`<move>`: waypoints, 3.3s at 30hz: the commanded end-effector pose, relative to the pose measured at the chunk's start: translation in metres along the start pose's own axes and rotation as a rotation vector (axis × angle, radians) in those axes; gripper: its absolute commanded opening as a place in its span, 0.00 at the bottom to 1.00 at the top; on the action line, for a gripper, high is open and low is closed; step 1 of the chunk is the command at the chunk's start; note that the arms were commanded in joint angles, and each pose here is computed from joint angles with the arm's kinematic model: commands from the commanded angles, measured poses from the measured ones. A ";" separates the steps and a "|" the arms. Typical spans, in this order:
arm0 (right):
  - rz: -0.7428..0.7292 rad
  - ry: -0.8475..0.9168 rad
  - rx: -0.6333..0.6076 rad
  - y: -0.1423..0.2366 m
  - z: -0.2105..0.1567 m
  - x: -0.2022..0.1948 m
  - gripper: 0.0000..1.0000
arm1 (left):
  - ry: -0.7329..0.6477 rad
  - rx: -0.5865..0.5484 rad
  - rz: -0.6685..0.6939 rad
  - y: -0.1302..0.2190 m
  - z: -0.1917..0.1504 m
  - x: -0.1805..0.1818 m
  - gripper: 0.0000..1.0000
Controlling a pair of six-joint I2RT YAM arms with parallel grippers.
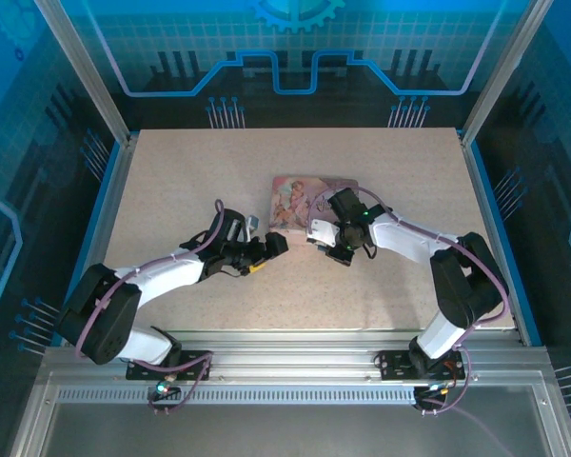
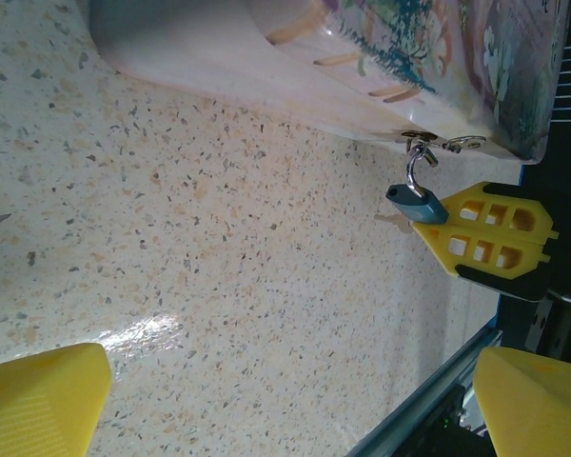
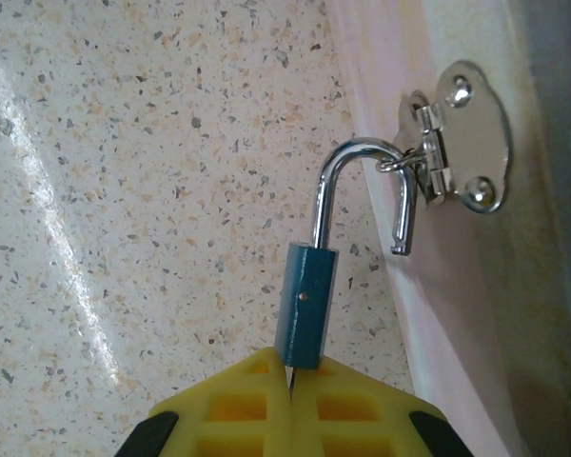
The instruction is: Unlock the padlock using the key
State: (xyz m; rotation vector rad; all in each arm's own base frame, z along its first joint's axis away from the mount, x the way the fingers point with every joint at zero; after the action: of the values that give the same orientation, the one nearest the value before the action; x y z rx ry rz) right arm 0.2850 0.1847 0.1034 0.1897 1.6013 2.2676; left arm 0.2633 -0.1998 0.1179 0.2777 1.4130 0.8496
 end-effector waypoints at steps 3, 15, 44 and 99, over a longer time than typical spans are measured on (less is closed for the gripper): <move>0.017 0.046 -0.040 0.013 0.005 -0.002 0.05 | -0.014 0.020 -0.008 0.005 -0.005 0.002 0.99; 0.013 0.197 -0.111 0.006 0.028 -0.002 0.04 | -0.001 0.025 -0.008 0.004 -0.005 0.004 0.99; 0.015 0.264 -0.072 -0.003 0.032 0.005 0.02 | -0.002 0.019 -0.008 0.004 -0.004 0.003 0.99; -0.458 -0.527 -0.187 0.104 -0.053 -0.055 0.00 | -0.085 -0.166 0.092 0.051 0.025 -0.002 0.99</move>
State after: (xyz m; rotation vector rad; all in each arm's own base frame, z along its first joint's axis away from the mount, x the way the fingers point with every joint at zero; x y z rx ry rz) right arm 0.2937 0.1078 0.1901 0.2068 1.0834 1.9418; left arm 0.2610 -0.1625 0.1518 0.2406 1.2761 0.9866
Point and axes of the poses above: each hand's point on the last joint's axis, 136 mm out from that joint toward the fingers, its own y axis back along the fingers, its own x axis along the line the jaws close on, z = x × y, the point moved 5 cm from there along y, back along the fingers, and after that the axes turned 2 degrees about -y, right-handed, at the moved point
